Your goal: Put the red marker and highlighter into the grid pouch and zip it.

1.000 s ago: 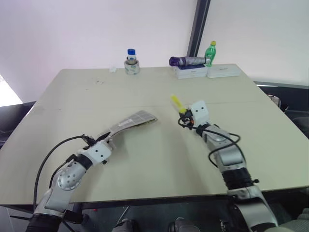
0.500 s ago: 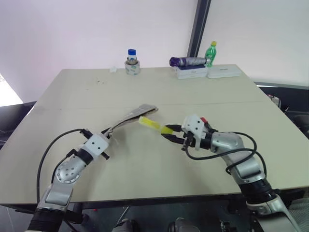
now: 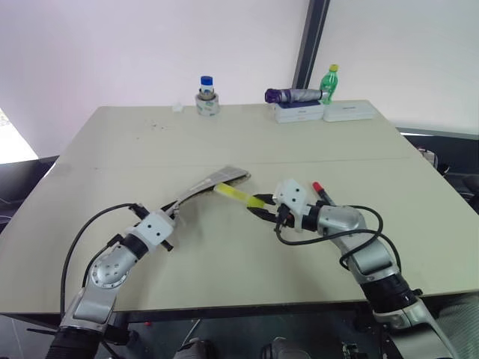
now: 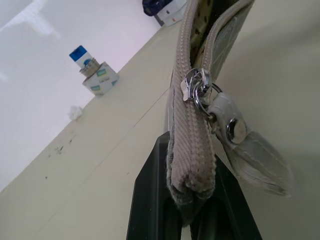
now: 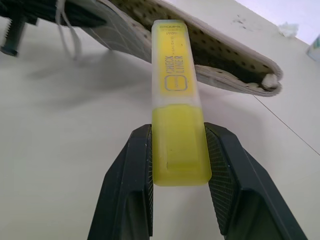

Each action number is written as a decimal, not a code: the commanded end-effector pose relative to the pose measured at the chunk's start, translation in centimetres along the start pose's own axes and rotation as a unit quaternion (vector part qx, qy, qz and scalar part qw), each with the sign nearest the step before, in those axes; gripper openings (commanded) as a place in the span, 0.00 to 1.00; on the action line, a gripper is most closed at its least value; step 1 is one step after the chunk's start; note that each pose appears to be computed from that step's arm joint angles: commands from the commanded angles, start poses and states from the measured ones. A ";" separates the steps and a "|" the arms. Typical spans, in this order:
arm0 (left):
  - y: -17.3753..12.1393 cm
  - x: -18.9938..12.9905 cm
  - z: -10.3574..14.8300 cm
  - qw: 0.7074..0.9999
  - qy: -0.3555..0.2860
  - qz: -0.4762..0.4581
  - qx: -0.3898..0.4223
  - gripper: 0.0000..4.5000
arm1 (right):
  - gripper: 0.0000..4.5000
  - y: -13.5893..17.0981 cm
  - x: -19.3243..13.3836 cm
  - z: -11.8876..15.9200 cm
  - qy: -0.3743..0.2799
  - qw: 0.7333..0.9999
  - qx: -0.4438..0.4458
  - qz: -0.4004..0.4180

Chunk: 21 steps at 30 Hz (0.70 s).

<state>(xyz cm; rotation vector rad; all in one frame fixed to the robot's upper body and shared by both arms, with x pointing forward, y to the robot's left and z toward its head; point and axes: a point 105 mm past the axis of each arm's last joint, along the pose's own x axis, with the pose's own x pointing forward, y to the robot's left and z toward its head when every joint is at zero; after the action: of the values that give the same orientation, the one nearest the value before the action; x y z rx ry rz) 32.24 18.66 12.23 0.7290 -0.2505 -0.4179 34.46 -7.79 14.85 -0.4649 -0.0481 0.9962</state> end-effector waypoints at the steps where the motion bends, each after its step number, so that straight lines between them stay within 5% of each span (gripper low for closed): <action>1: -0.2 0.1 1.5 0.997 -0.030 -0.022 0.074 0.00 | 0.20 -0.7 0.1 0.8 0.011 0.999 -0.035 -0.001; 8: -1.4 0.5 2.4 0.982 -0.053 -0.080 0.162 0.00 | 0.20 0.8 1.4 0.2 0.069 0.977 -0.195 0.057; 14: -1.9 1.0 3.5 0.979 -0.081 -0.105 0.156 0.00 | 0.20 3.6 3.9 2.0 0.015 0.949 -0.302 0.092; 20: -1.9 0.6 3.3 0.977 -0.080 -0.114 0.159 0.00 | 0.20 2.3 3.9 1.2 0.022 0.942 -0.327 0.070; 21: -1.9 0.6 3.2 0.979 -0.079 -0.112 0.154 0.00 | 0.44 2.0 3.8 1.4 0.013 0.945 -0.319 0.068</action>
<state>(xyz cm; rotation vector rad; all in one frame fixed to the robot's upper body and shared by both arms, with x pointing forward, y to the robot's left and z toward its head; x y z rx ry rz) 31.43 16.07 11.64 1.0505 -0.3030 -0.6594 34.60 -3.81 12.81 -1.0959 -0.2413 1.1076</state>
